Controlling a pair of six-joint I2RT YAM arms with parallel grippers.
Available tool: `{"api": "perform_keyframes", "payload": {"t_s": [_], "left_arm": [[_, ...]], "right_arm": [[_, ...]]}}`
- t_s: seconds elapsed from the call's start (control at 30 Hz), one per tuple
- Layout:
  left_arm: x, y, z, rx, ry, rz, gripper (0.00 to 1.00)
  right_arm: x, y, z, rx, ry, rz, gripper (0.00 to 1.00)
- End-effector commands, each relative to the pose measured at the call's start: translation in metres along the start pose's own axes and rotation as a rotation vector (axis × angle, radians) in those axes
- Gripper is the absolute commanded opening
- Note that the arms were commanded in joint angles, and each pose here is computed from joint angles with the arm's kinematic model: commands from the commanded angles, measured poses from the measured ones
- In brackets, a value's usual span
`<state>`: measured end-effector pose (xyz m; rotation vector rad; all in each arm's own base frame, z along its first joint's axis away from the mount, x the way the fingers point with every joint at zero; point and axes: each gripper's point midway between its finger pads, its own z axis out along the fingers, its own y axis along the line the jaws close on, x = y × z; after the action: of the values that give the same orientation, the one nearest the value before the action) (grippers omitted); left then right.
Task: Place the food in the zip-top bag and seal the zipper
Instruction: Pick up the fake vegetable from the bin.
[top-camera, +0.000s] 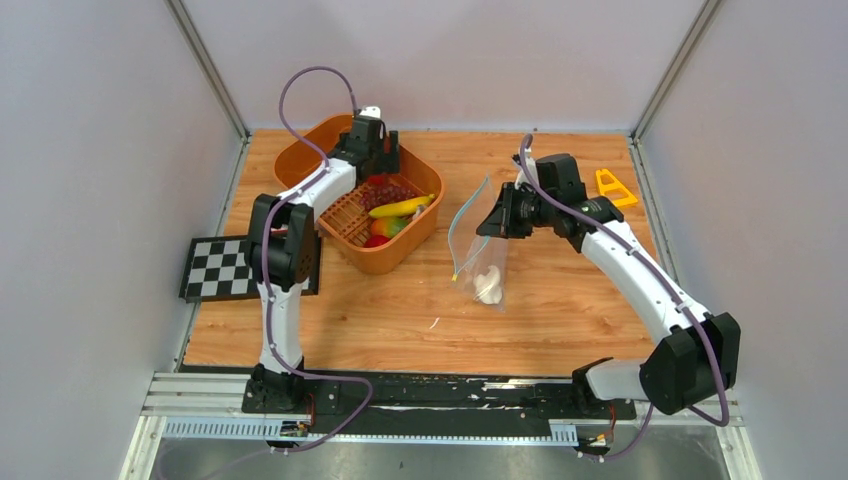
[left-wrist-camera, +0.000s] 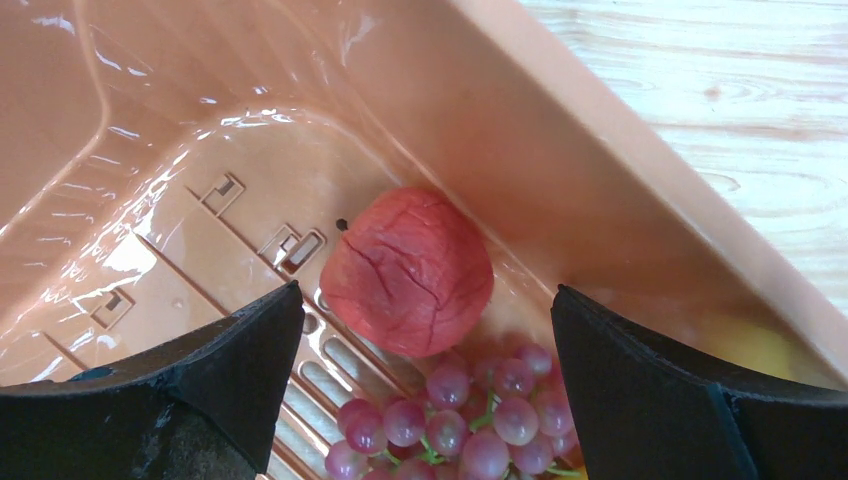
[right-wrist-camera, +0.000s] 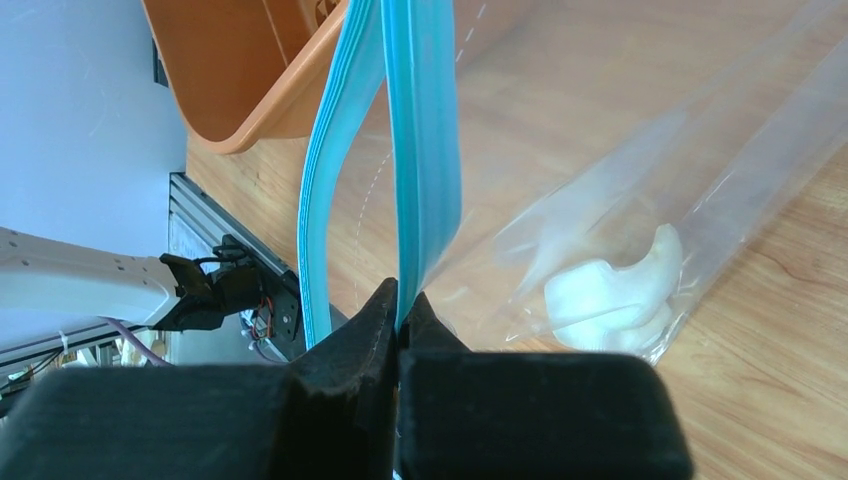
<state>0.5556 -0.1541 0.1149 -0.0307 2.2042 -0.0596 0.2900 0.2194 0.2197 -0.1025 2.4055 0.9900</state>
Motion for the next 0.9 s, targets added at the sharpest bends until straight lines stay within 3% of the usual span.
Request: {"api": "perform_keyframes", "payload": {"t_s": [0.0,0.27,0.47,0.57,0.87], "left_arm": [[-0.019,0.010,0.012,-0.031,-0.079,-0.064,1.00],[-0.003,0.013,0.025,-0.036,-0.037,-0.042,0.82],[0.000,0.006,0.015,0.019,-0.030,-0.066,0.52],[-0.018,-0.004,-0.017,0.098,-0.066,-0.097,0.43],[-0.042,-0.023,-0.133,0.295,-0.189,-0.163,0.40]], "right_arm": [[-0.006,0.012,-0.008,-0.049,-0.043,-0.018,0.00],[-0.004,0.011,-0.011,-0.047,-0.050,-0.017,0.00],[-0.003,0.011,-0.013,-0.041,-0.060,-0.020,0.00],[-0.001,0.008,-0.013,-0.030,-0.060,-0.014,0.00],[0.002,-0.001,-0.012,0.007,-0.073,-0.006,0.00]]}}
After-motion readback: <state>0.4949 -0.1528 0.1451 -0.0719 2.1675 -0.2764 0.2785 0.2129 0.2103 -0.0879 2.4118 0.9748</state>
